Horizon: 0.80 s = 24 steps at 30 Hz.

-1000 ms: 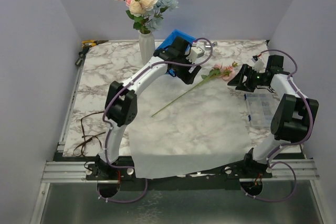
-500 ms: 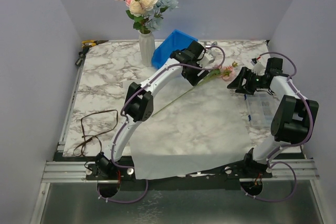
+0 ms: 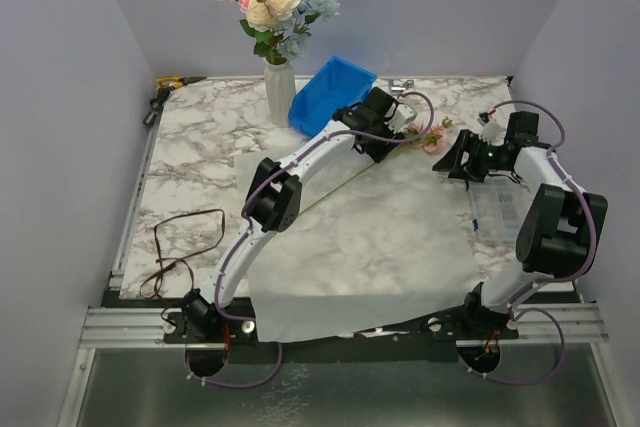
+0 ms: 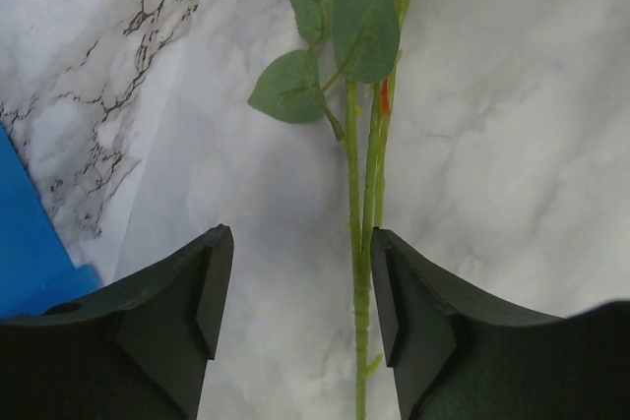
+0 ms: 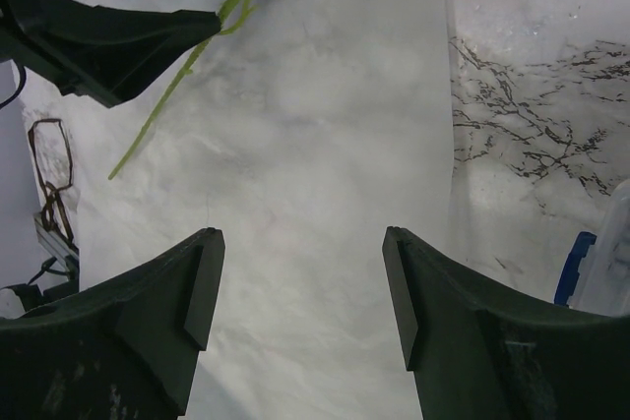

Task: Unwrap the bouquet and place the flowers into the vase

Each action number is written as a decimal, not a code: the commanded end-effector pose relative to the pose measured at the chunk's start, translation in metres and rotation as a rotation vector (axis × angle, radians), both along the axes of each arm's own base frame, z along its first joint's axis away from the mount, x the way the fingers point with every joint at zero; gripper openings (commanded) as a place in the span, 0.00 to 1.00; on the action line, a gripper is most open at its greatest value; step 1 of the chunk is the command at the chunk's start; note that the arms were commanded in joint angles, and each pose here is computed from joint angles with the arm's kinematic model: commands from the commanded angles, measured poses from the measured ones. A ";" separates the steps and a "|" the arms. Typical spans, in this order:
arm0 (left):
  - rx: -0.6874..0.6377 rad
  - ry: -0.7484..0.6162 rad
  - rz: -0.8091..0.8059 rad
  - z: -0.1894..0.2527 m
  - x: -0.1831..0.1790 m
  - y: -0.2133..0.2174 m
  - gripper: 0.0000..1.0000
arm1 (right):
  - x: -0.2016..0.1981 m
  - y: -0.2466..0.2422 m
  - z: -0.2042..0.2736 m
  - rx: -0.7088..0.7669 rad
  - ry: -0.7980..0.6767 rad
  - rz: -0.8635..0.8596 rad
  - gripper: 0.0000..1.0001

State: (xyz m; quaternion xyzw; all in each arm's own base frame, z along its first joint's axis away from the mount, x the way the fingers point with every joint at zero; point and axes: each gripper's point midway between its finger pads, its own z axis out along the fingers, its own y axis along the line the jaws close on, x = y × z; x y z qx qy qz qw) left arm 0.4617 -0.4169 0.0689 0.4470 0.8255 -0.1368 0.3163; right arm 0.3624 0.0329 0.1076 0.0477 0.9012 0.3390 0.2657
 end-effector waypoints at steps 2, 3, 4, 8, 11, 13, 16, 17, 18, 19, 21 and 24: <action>-0.105 -0.059 -0.007 0.004 0.015 -0.030 0.58 | -0.009 -0.003 0.001 -0.038 -0.003 0.007 0.75; -0.104 -0.062 -0.010 0.002 0.015 -0.031 0.57 | -0.010 -0.004 0.001 -0.040 -0.003 0.008 0.75; -0.099 -0.061 -0.013 -0.002 0.015 -0.031 0.55 | -0.010 -0.004 0.001 -0.043 -0.006 0.010 0.75; -0.078 -0.045 -0.018 -0.019 0.013 -0.030 0.51 | -0.009 -0.005 0.000 -0.047 -0.005 0.011 0.75; -0.078 -0.032 -0.020 -0.024 0.011 -0.031 0.50 | -0.009 -0.005 0.000 -0.046 -0.003 0.012 0.75; -0.084 -0.020 -0.026 -0.025 0.008 -0.032 0.50 | -0.009 -0.005 -0.001 -0.045 -0.003 0.011 0.75; -0.096 -0.002 -0.037 -0.022 0.001 -0.034 0.69 | -0.008 -0.005 0.000 -0.046 -0.006 0.011 0.75; -0.115 0.003 -0.042 -0.015 -0.001 -0.036 0.75 | -0.008 -0.005 0.000 -0.047 -0.004 0.010 0.75; -0.130 0.014 -0.046 -0.010 -0.004 -0.037 0.77 | -0.008 -0.006 0.001 -0.050 -0.008 0.009 0.75; -0.152 0.022 -0.056 -0.002 -0.007 -0.040 0.78 | -0.008 -0.005 0.000 -0.050 -0.005 0.010 0.75; -0.186 0.034 -0.070 0.007 -0.012 -0.045 0.74 | -0.009 -0.005 0.000 -0.050 -0.006 0.009 0.75; -0.188 0.033 -0.066 0.005 -0.010 -0.047 0.62 | -0.009 -0.004 -0.001 -0.042 -0.003 0.011 0.75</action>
